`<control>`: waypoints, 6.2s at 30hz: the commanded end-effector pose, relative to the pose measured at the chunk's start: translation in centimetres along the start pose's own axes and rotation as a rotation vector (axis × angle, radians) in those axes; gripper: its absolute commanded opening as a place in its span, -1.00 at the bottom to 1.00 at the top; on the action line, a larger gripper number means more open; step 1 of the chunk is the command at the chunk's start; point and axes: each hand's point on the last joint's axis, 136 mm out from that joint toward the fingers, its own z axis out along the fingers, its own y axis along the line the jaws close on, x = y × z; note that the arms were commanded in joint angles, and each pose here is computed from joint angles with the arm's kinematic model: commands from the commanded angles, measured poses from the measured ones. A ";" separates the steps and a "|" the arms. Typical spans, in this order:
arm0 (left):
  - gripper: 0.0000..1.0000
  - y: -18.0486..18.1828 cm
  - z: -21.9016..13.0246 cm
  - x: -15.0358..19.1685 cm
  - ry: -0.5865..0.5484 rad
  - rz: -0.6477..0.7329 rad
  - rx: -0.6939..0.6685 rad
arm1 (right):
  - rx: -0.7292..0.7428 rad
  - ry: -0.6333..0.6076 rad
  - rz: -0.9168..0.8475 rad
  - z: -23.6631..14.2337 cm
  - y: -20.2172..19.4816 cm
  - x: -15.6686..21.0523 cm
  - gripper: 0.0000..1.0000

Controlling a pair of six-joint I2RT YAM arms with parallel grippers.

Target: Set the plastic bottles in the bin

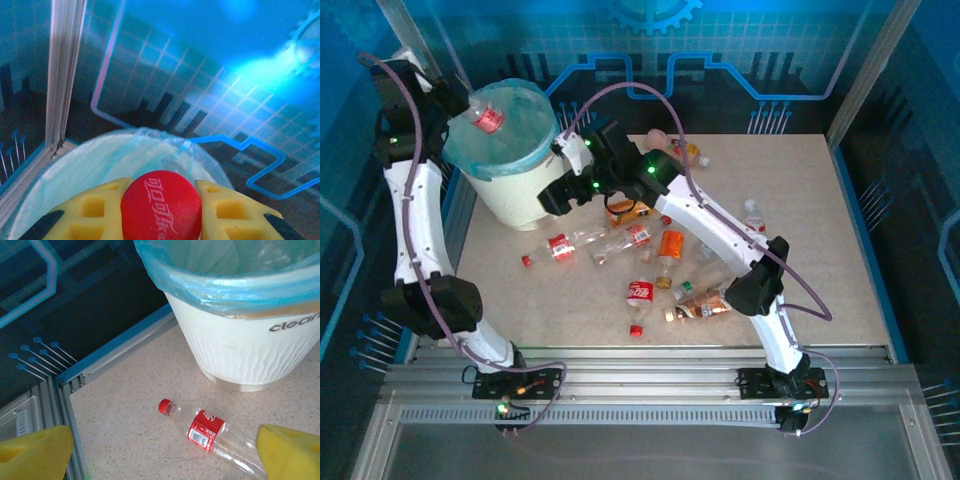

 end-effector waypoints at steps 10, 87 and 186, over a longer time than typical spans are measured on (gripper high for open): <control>-1.00 -3.2 4.8 8.7 0.169 0.302 0.088 | 0.029 0.056 0.048 0.1 -1.9 1.5 0.90; 0.56 -40.0 -10.0 37.2 0.674 0.382 1.009 | 0.938 0.343 0.807 -24.7 -30.4 34.6 1.00; -0.65 -18.4 -23.7 9.4 0.054 0.135 0.646 | -0.060 -0.245 -0.285 -10.5 4.1 2.1 0.30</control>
